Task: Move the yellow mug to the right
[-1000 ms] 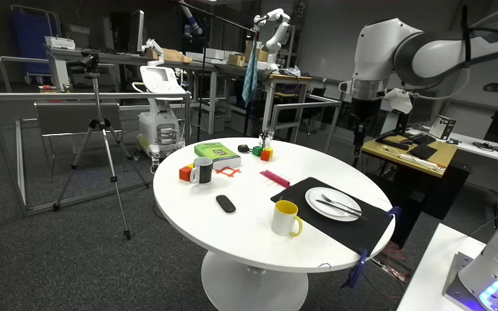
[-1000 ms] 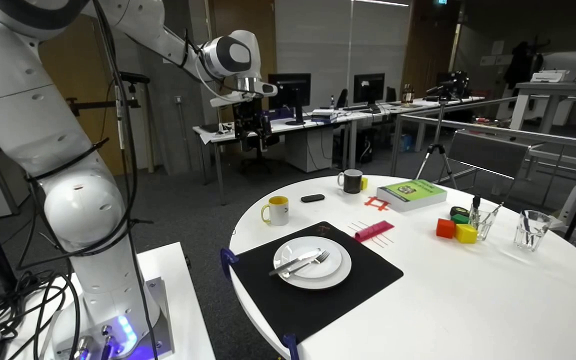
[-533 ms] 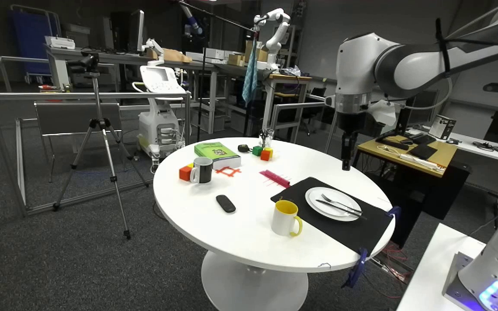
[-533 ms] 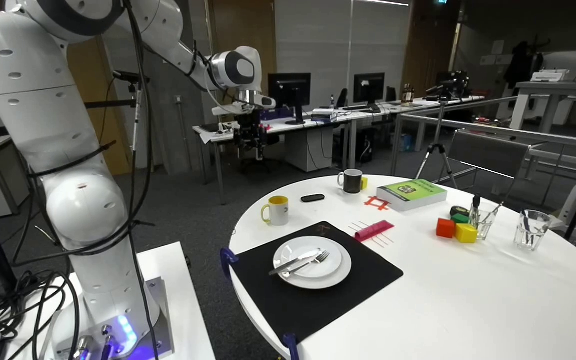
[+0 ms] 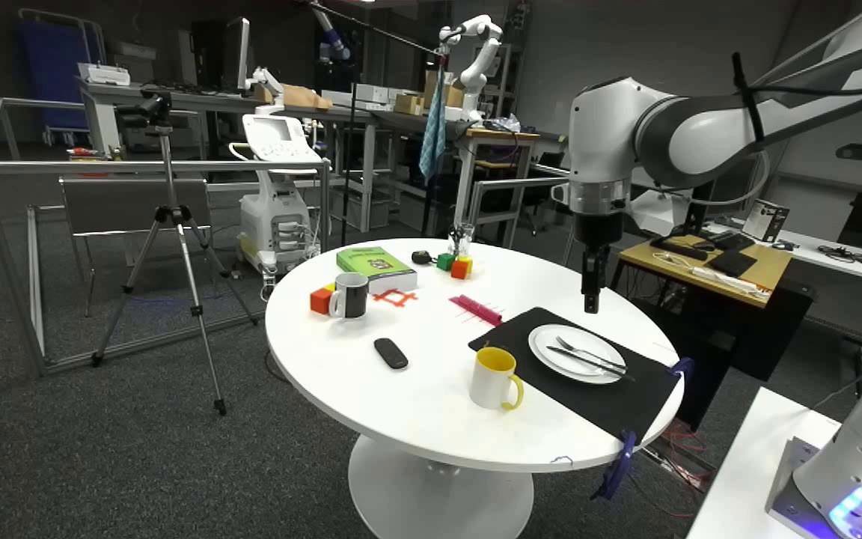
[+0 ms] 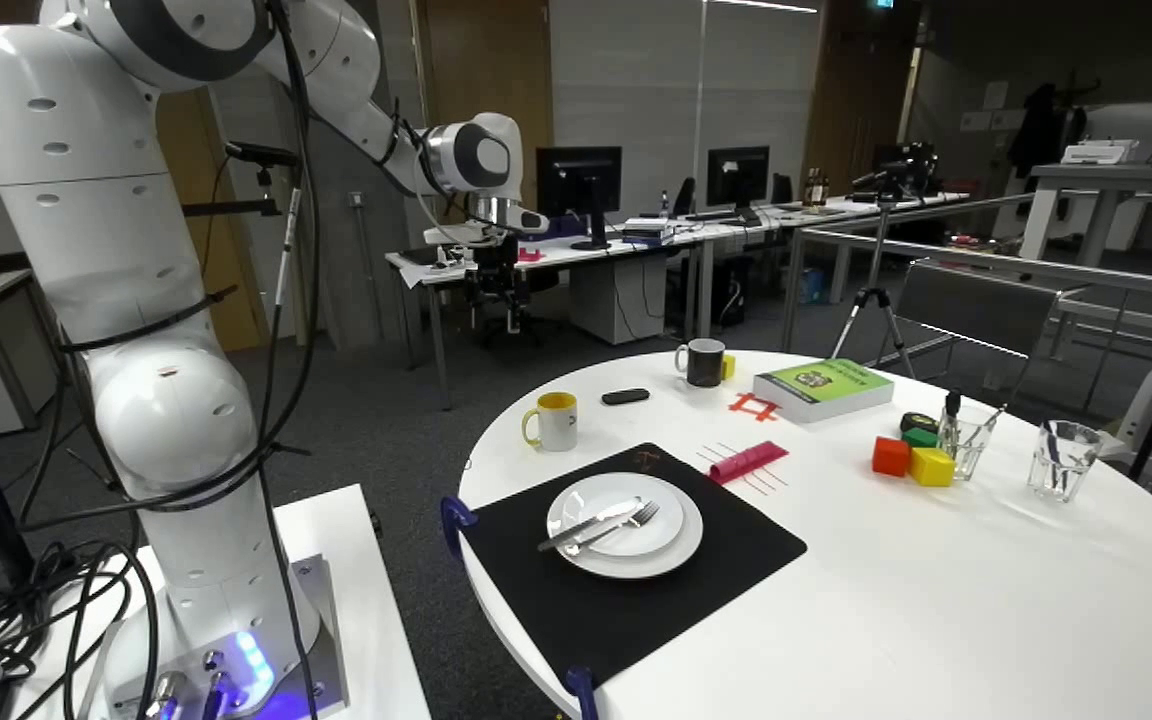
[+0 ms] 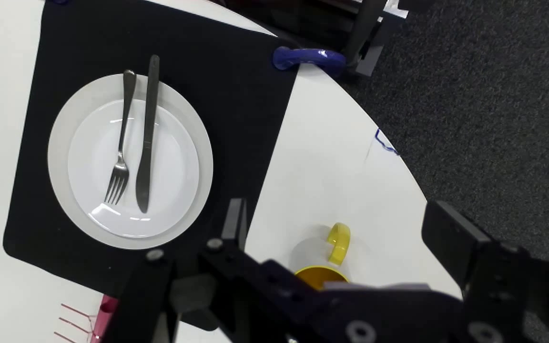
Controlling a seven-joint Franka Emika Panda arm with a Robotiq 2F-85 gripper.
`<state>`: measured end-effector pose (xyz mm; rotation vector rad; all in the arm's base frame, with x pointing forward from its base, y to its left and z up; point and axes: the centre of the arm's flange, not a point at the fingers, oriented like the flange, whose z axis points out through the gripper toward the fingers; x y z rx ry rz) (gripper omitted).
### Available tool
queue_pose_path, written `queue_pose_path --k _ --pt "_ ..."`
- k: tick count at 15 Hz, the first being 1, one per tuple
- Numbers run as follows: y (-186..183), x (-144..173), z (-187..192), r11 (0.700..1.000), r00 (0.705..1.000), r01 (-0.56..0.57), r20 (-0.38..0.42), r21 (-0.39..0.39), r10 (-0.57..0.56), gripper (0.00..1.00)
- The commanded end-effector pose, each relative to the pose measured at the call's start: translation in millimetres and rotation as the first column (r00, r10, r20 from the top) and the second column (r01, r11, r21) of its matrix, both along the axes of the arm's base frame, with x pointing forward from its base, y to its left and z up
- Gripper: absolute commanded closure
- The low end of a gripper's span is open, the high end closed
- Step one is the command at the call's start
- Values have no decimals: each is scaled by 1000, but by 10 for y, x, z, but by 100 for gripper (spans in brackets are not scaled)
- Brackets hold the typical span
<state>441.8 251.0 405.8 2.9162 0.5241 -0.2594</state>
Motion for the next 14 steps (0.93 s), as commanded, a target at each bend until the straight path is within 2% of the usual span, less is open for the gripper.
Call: queue_pose_path --k 1,3,5,10,11,14 --pt "18 -18 -16 999 999 38 -19 0 -38 0" --pt "76 8 -96 994 993 110 -40 4 -110 0" --pt "133 37 -202 972 971 234 -63 15 -232 0" --pt "230 89 -510 890 878 454 -190 40 -439 0" --pt "234 102 -573 874 861 484 -197 35 -469 0" --pt "245 206 -780 844 841 530 -170 75 -513 0"
